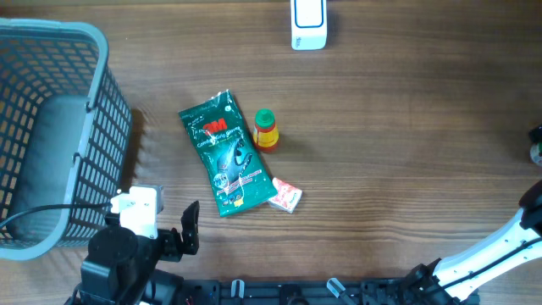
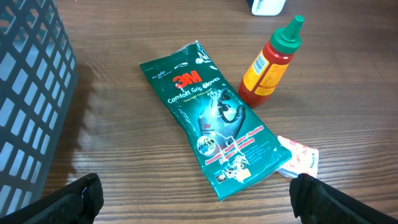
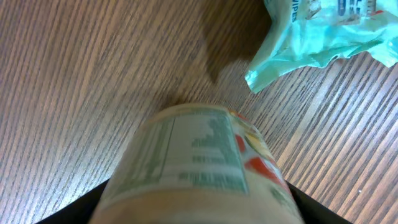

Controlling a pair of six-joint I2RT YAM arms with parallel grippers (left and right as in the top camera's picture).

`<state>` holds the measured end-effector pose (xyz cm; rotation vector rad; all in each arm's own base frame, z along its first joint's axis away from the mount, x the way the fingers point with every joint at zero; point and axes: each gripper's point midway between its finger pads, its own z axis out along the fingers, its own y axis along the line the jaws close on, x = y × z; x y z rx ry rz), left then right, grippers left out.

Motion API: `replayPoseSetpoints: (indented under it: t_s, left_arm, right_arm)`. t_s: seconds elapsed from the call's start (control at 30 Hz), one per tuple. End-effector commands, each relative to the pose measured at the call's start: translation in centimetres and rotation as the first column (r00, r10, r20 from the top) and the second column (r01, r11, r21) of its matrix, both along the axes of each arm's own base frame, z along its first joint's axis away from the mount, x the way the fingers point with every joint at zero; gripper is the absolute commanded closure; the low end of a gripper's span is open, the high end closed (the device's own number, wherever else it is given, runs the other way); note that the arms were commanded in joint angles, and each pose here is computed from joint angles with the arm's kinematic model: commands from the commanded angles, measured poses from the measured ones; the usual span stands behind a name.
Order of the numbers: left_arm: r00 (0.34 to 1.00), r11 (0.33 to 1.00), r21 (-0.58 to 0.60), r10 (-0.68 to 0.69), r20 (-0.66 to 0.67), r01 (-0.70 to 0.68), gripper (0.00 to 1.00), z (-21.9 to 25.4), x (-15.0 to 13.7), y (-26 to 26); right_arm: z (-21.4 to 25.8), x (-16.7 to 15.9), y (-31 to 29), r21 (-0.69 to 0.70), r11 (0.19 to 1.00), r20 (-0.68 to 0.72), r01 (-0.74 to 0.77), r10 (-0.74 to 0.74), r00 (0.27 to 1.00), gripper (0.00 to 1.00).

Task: Scan the item barcode
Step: 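Move the jar with the right gripper off to the right, then reach the right gripper back to the red Sriracha bottle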

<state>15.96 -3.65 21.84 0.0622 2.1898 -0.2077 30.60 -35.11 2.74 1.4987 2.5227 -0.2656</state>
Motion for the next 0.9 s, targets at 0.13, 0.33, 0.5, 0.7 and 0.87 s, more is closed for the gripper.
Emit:
replayPoseSetpoints:
  t_s: [0.13, 0.33, 0.5, 0.7, 0.87]
  left_arm:
    - [1.000, 1.000, -0.012, 0.001, 0.007, -0.001, 0.00, 0.4, 0.0, -0.1]
    - [1.000, 1.000, -0.012, 0.000, 0.008, 0.000, 0.00, 0.4, 0.0, -0.1]
    - [1.000, 1.000, -0.013, 0.001, 0.008, -0.001, 0.00, 0.4, 0.0, -0.1]
    - [1.000, 1.000, -0.012, 0.001, 0.007, -0.001, 0.00, 0.4, 0.0, -0.1]
    - [1.000, 1.000, -0.013, 0.001, 0.008, -0.001, 0.00, 0.4, 0.0, -0.1]
  right_arm:
    - [3.9, -0.6, -0.6, -0.059, 0.996, 0.036, 0.062, -0.060, 0.998, 0.00]
    - [16.0, 0.9, 2.0, -0.058, 0.983, 0.376, 0.177, -0.143, 0.915, 0.00]
    - [25.1, 1.6, 9.9, 0.039, 0.998, 0.600, 0.056, -0.068, 0.797, 0.00]
    - [27.5, 5.1, 27.9, 0.225, 0.844, 0.686, -0.487, 0.217, 0.694, 0.00]
    - [26.5, 5.7, 43.5, 0.081, 0.576, 0.618, -0.813, 0.611, 0.495, 0.00]
